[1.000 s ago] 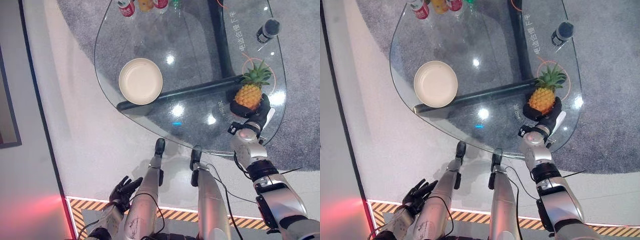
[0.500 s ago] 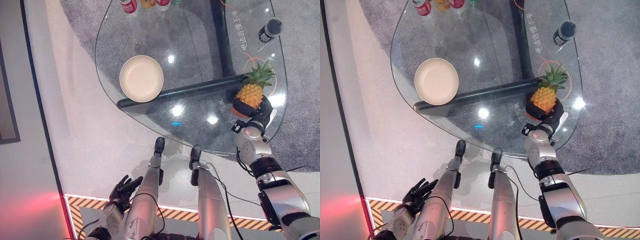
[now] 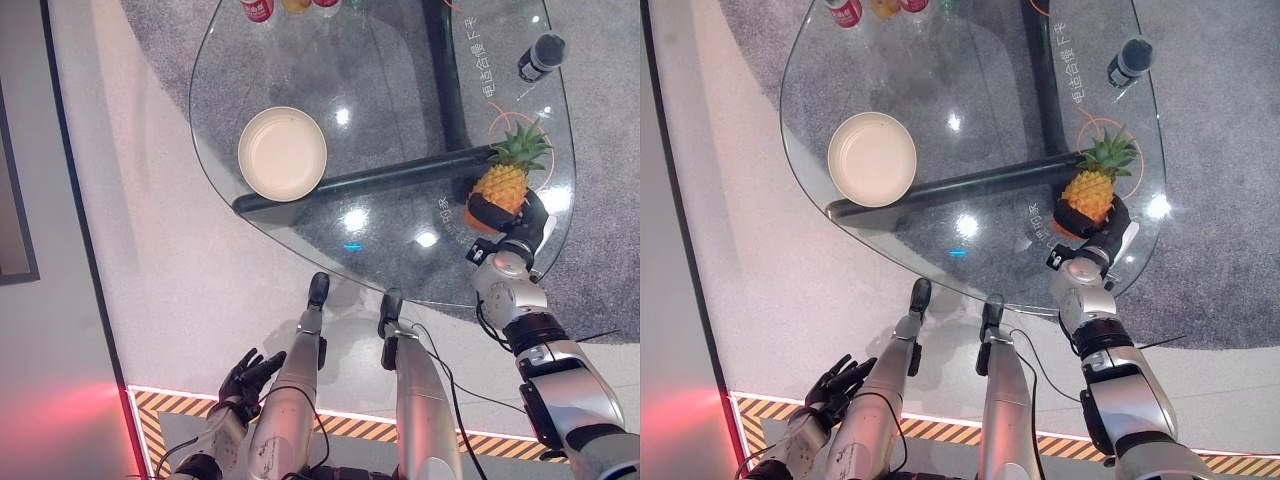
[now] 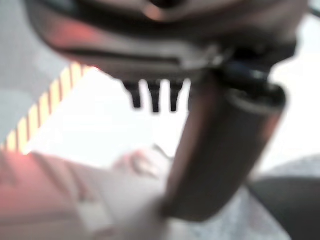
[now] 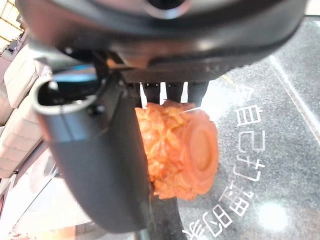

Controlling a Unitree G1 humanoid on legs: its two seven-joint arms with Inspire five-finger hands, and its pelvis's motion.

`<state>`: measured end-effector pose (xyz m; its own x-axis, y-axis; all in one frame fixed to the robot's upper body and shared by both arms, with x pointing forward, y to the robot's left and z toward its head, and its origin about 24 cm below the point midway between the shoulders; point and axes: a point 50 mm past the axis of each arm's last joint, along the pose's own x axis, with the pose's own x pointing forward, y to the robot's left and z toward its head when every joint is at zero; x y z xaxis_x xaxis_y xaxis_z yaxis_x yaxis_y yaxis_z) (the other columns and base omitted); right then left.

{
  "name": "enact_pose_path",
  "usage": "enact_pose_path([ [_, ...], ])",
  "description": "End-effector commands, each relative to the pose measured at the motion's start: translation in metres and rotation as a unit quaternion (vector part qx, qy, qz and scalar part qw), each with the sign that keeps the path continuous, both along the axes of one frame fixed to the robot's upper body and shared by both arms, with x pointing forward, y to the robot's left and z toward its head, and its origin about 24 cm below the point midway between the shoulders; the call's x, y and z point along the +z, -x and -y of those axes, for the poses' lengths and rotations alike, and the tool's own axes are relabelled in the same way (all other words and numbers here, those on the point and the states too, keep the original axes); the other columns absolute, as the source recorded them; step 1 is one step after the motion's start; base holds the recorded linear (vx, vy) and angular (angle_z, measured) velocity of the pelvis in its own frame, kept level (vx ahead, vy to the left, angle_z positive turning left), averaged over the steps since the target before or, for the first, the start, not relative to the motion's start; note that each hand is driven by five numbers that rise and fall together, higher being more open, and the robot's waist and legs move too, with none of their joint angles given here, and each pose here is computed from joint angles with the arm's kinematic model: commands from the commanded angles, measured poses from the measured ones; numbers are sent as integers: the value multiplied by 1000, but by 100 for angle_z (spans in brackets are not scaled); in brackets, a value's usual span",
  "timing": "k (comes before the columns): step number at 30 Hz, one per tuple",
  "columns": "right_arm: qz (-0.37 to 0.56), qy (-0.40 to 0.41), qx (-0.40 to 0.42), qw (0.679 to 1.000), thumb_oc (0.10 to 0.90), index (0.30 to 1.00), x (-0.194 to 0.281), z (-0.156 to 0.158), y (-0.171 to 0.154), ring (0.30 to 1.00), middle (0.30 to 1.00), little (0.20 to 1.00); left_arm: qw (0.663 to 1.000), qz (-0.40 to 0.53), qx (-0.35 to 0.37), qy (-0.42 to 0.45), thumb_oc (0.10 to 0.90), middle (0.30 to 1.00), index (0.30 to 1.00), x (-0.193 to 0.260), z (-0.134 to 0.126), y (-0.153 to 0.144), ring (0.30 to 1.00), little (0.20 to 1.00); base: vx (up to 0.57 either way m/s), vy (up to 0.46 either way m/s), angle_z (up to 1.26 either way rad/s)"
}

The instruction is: Pick up the fruit to the plate

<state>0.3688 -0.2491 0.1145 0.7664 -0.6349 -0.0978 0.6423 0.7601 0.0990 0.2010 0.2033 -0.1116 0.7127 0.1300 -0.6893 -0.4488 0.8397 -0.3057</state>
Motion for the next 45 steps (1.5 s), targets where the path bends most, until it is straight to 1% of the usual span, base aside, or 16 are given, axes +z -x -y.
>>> enact_pose_path([
  [1, 45, -14, 79, 996, 100, 300, 13, -17, -6, 300, 300, 200, 1000, 12, 8, 17, 800, 900, 900, -2, 9, 10, 900, 900, 0, 0, 0],
  [6, 100, -6, 112, 989, 100, 300, 21, -32, 0, 300, 300, 200, 998, 56, 34, 21, 800, 900, 900, 9, 7, 0, 900, 900, 0, 0, 0],
  [8, 124, 4, 128, 984, 100, 300, 29, -40, 4, 300, 300, 200, 995, 86, 41, 23, 800, 900, 900, 18, 7, -9, 900, 900, 0, 0, 0],
  [17, 188, 39, 193, 962, 100, 300, 49, -69, 22, 300, 300, 200, 979, 184, 85, 35, 800, 900, 900, 52, 2, -35, 900, 900, 0, 0, 0],
  [21, 221, 62, 240, 943, 100, 300, 59, -87, 33, 300, 300, 200, 961, 230, 139, 72, 800, 900, 900, 68, -5, -43, 900, 900, 0, 0, 0],
  [24, 243, 75, 265, 930, 100, 300, 63, -94, 41, 300, 300, 200, 951, 262, 152, 69, 800, 900, 900, 82, -9, -47, 900, 900, 0, -10, 0],
  [28, 269, 99, 306, 908, 100, 300, 69, -104, 55, 300, 300, 200, 928, 330, 165, 58, 800, 900, 900, 115, -17, -57, 900, 900, 9, -54, 0],
  [33, 285, 116, 351, 884, 100, 300, 73, -112, 64, 300, 300, 200, 902, 396, 161, 50, 800, 900, 900, 148, -23, -63, 900, 900, -5, -63, 0],
  [37, 286, 139, 395, 862, 100, 300, 76, -120, 69, 300, 300, 200, 883, 446, 141, 49, 800, 900, 900, 173, -22, -66, 900, 900, -2, -45, 1],
  [40, 283, 170, 445, 832, 100, 300, 79, -130, 72, 300, 300, 200, 864, 492, 96, 49, 800, 900, 900, 197, -15, -70, 900, 900, -2, -44, 2],
  [41, 283, 173, 449, 830, 100, 300, 80, -131, 72, 300, 300, 200, 862, 496, 92, 49, 800, 900, 900, 199, -14, -70, 900, 900, -7, -39, 1],
  [44, 281, 198, 481, 806, 100, 300, 82, -140, 73, 300, 300, 200, 847, 527, 41, 57, 800, 900, 900, 217, -4, -74, 900, 900, -9, -54, 2],
  [45, 280, 205, 485, 803, 100, 300, 82, -141, 73, 300, 300, 200, 844, 531, 30, 65, 800, 900, 900, 220, -1, -75, 900, 900, -6, -53, 4],
])
